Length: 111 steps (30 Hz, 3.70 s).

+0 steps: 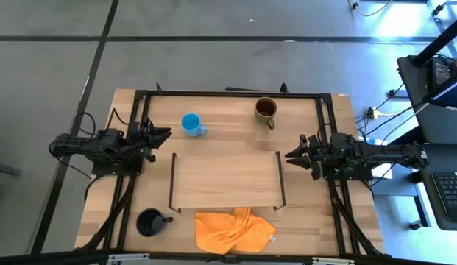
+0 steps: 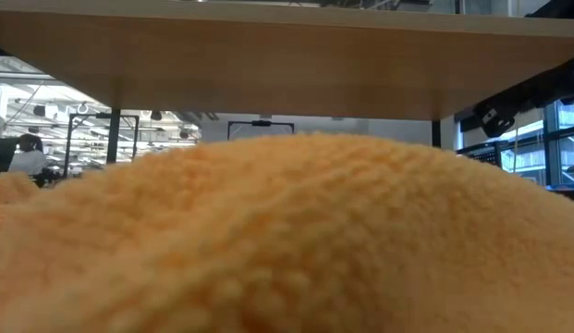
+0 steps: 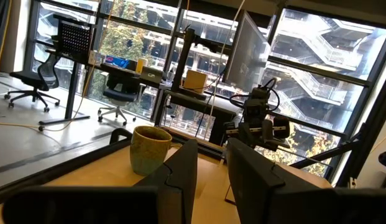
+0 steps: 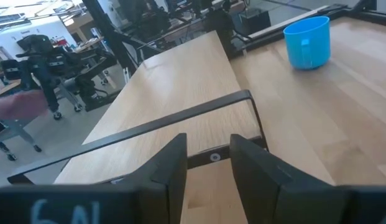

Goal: Stack small to large cups/mugs on shelf
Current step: Put the blue mug on the shelf

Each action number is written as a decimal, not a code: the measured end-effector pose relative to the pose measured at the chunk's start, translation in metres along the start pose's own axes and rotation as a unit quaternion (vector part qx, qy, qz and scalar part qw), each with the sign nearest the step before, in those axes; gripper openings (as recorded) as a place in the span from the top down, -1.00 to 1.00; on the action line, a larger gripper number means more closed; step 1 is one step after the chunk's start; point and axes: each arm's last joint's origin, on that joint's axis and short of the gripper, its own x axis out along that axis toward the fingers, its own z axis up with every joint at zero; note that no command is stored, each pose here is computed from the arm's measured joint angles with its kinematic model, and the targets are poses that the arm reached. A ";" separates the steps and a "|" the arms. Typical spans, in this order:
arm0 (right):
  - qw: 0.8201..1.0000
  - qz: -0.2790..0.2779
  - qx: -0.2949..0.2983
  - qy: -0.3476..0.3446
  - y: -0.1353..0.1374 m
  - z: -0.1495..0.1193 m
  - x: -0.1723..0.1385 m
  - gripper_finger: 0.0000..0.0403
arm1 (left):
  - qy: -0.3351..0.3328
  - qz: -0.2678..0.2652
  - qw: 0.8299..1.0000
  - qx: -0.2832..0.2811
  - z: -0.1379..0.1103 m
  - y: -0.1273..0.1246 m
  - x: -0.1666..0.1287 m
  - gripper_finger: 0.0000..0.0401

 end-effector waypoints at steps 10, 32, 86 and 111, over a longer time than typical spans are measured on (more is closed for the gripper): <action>1.000 0.000 -0.001 0.001 0.000 0.000 0.000 0.38 | -0.004 -0.034 0.994 -0.107 0.002 -0.002 0.000 0.59; 1.000 0.000 -0.002 0.001 0.000 0.000 0.000 0.38 | -0.086 -0.056 0.965 -0.241 0.020 -0.004 -0.002 0.59; 1.000 0.000 -0.002 0.000 0.000 0.000 0.000 0.38 | 0.432 0.263 0.861 0.052 0.061 -0.001 0.071 0.59; 1.000 0.000 -0.002 0.000 0.000 0.000 0.000 0.38 | 0.647 0.264 0.714 0.038 0.044 0.088 0.181 0.59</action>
